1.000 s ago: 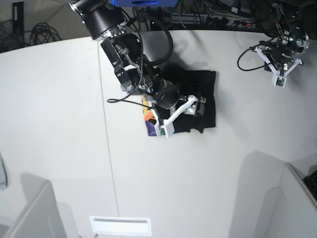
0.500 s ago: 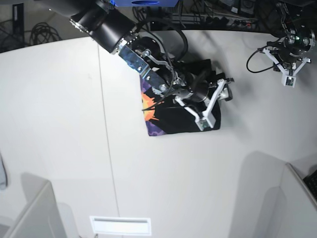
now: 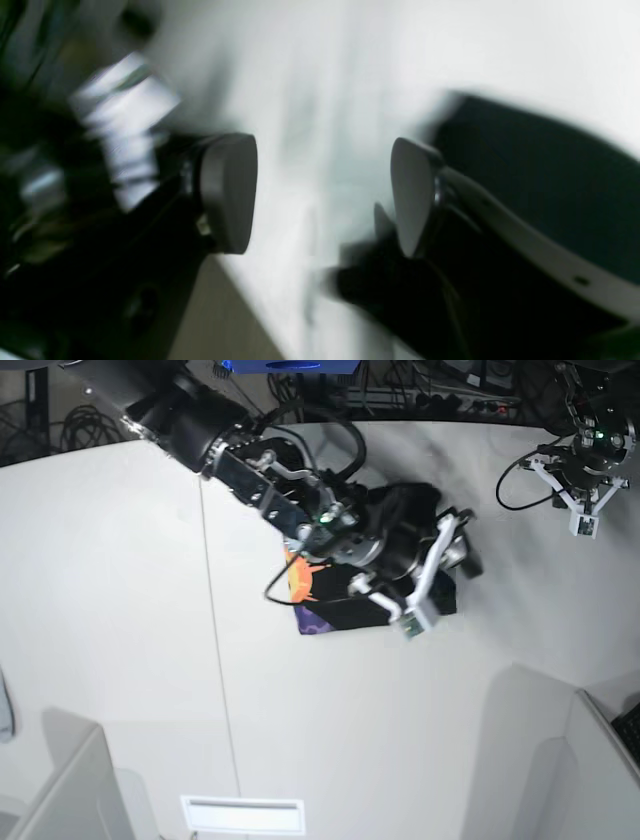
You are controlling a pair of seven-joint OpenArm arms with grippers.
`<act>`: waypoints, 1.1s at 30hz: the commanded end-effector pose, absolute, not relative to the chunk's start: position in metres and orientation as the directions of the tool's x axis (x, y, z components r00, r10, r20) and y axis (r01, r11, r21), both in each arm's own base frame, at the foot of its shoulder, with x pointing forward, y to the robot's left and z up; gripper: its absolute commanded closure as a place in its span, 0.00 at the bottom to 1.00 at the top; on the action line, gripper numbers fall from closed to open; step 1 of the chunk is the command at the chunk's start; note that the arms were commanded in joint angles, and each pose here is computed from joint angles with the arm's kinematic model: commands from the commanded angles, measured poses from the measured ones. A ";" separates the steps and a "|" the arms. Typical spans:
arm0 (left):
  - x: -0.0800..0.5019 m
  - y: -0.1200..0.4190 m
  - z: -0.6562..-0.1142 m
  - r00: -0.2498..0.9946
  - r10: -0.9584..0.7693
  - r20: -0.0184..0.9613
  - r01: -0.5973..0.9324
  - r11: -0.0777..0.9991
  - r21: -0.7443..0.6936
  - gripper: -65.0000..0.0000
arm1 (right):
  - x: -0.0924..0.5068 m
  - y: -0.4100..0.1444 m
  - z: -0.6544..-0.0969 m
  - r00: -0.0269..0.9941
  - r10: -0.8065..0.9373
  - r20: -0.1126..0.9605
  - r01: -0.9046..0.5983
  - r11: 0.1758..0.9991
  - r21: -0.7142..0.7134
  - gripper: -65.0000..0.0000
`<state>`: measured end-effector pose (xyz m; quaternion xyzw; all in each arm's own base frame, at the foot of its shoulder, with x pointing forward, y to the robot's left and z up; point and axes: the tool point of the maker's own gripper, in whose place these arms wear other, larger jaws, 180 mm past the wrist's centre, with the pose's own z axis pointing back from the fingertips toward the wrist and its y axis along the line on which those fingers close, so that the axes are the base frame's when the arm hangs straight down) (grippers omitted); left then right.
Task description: Fold the T-shirt properly
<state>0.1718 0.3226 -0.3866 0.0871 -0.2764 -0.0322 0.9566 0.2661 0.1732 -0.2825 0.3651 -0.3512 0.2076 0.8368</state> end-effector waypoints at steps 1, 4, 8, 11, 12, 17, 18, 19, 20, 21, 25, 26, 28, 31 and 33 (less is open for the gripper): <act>0.184 0.315 -0.372 0.808 -0.132 0.574 0.035 0.984 0.177 1.00 | 0.281 0.158 -0.270 0.650 0.024 0.760 -0.575 0.668 0.472 0.48; 0.194 0.290 -0.362 0.758 -0.120 0.641 0.095 0.993 0.073 1.00 | 0.300 0.105 -0.274 0.663 -0.098 0.742 -0.450 0.739 0.501 0.76; 0.205 0.267 -0.351 0.703 -0.013 0.711 0.101 0.992 -0.081 1.00 | 0.311 0.031 -0.286 0.610 -0.236 0.756 -0.294 0.819 0.493 1.00; 0.209 0.251 -0.344 0.667 0.072 0.741 0.103 0.977 -0.187 0.96 | 0.304 -0.010 -0.300 0.585 -0.252 0.771 -0.226 0.863 0.453 1.00; 0.211 0.248 -0.341 0.657 0.091 0.749 0.107 0.971 -0.212 0.82 | 0.301 -0.021 -0.305 0.584 -0.249 0.773 -0.207 0.875 0.438 1.00; 0.219 0.227 -0.330 0.616 0.180 0.767 0.138 0.934 -0.330 0.05 | 0.283 -0.058 -0.330 0.615 -0.257 0.745 -0.113 0.907 0.405 1.00; 0.224 0.219 -0.327 0.605 0.192 0.773 0.158 0.922 -0.353 0.00 | 0.280 -0.063 -0.334 0.621 -0.262 0.739 -0.097 0.910 0.404 1.00; 0.227 0.212 -0.326 0.600 0.196 0.775 0.175 0.914 -0.367 0.00 | 0.276 -0.067 -0.338 0.627 -0.267 0.732 -0.081 0.912 0.403 1.00; 0.231 0.204 -0.328 0.606 0.198 0.771 0.191 0.904 -0.383 0.00 | 0.274 -0.069 -0.340 0.630 -0.270 0.728 -0.072 0.913 0.401 1.00; 0.233 0.196 -0.332 0.616 0.200 0.762 0.204 0.894 -0.400 0.00 | 0.272 -0.069 -0.341 0.635 -0.270 0.724 -0.069 0.913 0.402 1.00; 0.253 0.178 -0.357 0.658 0.238 0.715 0.210 0.853 -0.478 0.00 | 0.270 -0.069 -0.343 0.641 -0.267 0.720 -0.071 0.913 0.401 1.00; 0.257 0.175 -0.363 0.668 0.248 0.702 0.206 0.845 -0.494 0.00 | 0.269 -0.069 -0.343 0.642 -0.267 0.719 -0.070 0.913 0.402 1.00; 0.263 0.173 -0.378 0.696 0.281 0.661 0.168 0.832 -0.530 0.00 | 0.266 -0.069 -0.346 0.648 -0.267 0.713 -0.065 0.913 0.402 1.00; 0.270 0.169 -0.393 0.725 0.329 0.605 0.098 0.820 -0.564 0.00 | 0.266 -0.070 -0.347 0.650 -0.268 0.711 -0.063 0.914 0.402 1.00; 0.276 0.158 -0.397 0.740 0.325 0.588 0.105 0.808 -0.579 0.00 | 0.262 -0.070 -0.349 0.657 -0.266 0.705 -0.060 0.914 0.401 1.00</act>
